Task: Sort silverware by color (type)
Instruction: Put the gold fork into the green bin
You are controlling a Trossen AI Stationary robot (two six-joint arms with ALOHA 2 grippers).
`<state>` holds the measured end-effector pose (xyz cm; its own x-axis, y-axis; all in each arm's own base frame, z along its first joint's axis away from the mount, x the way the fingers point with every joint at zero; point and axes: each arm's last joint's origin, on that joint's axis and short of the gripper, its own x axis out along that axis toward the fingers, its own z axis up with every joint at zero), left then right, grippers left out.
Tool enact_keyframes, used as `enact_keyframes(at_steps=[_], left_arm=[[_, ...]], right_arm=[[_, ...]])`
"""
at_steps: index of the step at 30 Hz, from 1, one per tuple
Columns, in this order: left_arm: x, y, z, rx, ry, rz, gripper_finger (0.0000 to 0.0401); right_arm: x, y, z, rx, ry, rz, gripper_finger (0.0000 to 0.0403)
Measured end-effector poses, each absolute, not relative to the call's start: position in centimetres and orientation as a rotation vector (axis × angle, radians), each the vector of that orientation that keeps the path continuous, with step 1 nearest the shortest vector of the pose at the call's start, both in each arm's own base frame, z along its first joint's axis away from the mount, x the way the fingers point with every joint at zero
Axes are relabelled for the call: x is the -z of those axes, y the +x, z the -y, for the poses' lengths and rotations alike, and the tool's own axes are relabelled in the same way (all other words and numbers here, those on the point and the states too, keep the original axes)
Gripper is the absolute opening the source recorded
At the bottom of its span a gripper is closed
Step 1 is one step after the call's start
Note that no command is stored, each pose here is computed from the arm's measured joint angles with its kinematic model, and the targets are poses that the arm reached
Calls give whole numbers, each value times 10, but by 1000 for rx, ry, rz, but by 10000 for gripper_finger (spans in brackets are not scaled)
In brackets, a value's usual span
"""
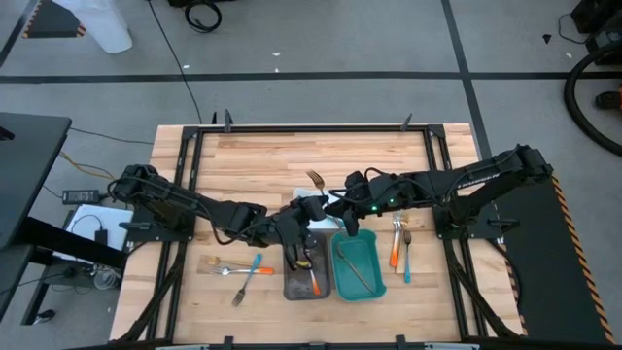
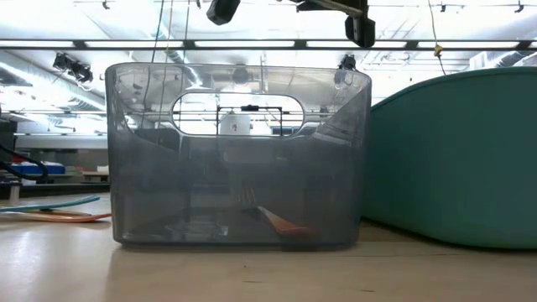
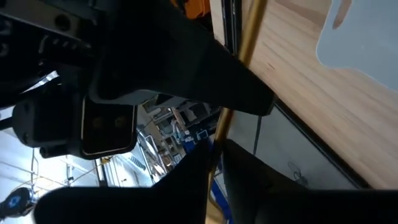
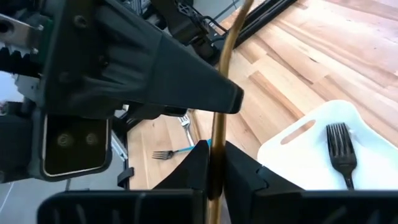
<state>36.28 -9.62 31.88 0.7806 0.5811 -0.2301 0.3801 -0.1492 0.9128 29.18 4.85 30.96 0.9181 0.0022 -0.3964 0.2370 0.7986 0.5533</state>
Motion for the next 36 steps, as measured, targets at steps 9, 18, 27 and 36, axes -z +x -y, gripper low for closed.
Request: enact_keyframes(at_steps=[9, 18, 27, 36], left_arm=[[-318, 358, 116, -192, 1632, -652, 122], [-308, 331, 133, -27, 1275, -666, 117], [-289, 317, 134, 105, 951, -787, 101], [-254, 303, 136, 131, 870, -885, 79]], right_arm=[[-309, 291, -48, 151, 630, -398, 38], [-296, 283, -52, 224, 693, -537, 38], [-287, 271, -75, 247, 811, -661, 38], [-272, 263, -103, 295, 839, -760, 38]])
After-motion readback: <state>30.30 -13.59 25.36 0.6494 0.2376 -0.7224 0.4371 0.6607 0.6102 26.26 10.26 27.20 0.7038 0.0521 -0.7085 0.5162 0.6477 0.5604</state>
